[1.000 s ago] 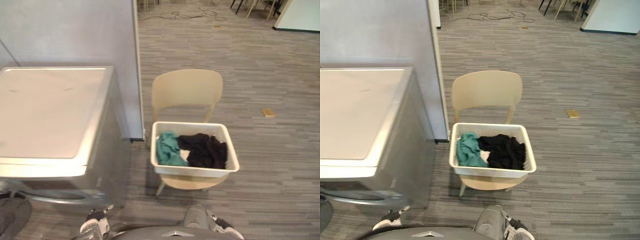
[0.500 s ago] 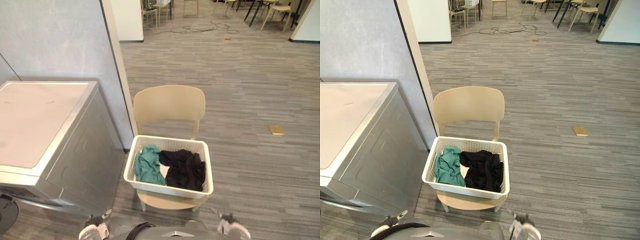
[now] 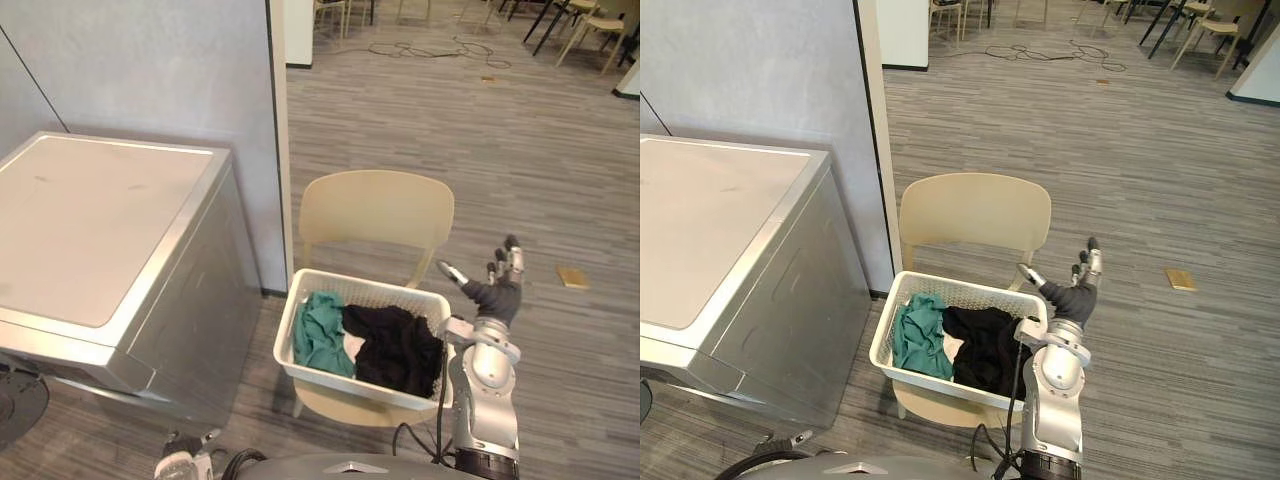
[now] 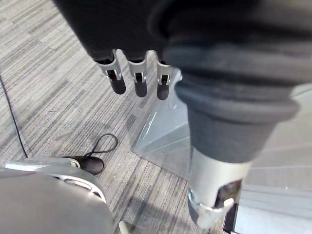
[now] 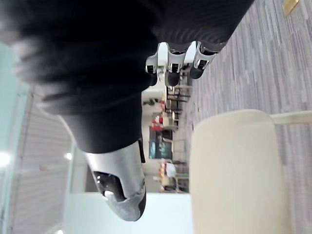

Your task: Pick up the laundry basket with both hands and put the clothes into the washing machine.

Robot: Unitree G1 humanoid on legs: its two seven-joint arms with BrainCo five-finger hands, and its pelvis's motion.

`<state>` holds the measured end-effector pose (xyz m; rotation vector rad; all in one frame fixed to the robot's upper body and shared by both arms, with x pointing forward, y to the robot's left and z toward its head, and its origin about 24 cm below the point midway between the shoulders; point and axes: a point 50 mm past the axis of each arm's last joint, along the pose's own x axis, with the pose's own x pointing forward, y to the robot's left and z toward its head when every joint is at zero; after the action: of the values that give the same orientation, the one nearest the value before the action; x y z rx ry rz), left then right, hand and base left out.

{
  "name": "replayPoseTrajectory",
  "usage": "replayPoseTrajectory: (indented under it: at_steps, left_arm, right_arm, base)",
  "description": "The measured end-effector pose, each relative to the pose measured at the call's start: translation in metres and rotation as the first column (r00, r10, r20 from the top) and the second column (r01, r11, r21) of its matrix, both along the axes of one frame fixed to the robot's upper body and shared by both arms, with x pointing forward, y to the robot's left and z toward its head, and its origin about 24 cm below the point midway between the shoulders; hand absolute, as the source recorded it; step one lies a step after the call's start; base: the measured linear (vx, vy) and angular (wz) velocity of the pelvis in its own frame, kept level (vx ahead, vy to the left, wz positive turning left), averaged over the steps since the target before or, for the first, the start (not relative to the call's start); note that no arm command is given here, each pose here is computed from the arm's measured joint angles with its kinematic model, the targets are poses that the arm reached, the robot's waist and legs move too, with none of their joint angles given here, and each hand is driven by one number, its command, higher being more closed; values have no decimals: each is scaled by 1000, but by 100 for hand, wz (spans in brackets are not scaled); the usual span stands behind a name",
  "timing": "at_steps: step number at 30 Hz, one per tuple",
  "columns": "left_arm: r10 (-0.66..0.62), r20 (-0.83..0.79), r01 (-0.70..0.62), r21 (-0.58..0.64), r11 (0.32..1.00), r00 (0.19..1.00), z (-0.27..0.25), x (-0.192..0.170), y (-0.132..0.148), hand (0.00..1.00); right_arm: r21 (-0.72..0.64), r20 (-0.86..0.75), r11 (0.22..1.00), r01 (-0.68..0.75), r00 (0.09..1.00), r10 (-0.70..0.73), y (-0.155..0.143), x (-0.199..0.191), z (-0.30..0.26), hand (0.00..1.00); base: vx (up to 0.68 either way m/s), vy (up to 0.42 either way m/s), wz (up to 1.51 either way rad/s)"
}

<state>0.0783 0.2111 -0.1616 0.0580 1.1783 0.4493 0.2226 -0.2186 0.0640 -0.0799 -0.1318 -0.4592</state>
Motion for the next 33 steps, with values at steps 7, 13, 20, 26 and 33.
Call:
replayPoseTrajectory:
  at_steps: [7, 13, 20, 26, 33]
  left_arm:
    - [-168, -43, 168, -1, 986, 985, -1, -4, 8, 0]
    - [-311, -57, 312, 24, 950, 949, 1, -1, 14, 0]
    - [-335, -43, 337, 32, 941, 941, 2, 5, 13, 0]
    - [-377, -11, 377, 64, 924, 926, 7, 18, 15, 0]
    - [-388, 74, 375, 145, 916, 919, 19, 50, 20, 0]
  right_arm:
    - [-342, -358, 814, -470, 866, 350, 17, 45, -26, 0]
    - [-450, -653, 419, -789, 611, 448, 39, 70, -41, 0]
    - [-497, -732, 149, -855, 505, 457, 67, 82, -33, 0]
    - [-483, -803, -24, -875, 431, 412, 78, 79, -43, 0]
    - [-582, -774, -36, -813, 539, 333, 67, 108, -16, 0]
  base:
    - [-3, -7, 10]
    - [-60, -17, 20]
    - [-69, -7, 3]
    - [-43, -10, -1]
    - [-49, 1, 11]
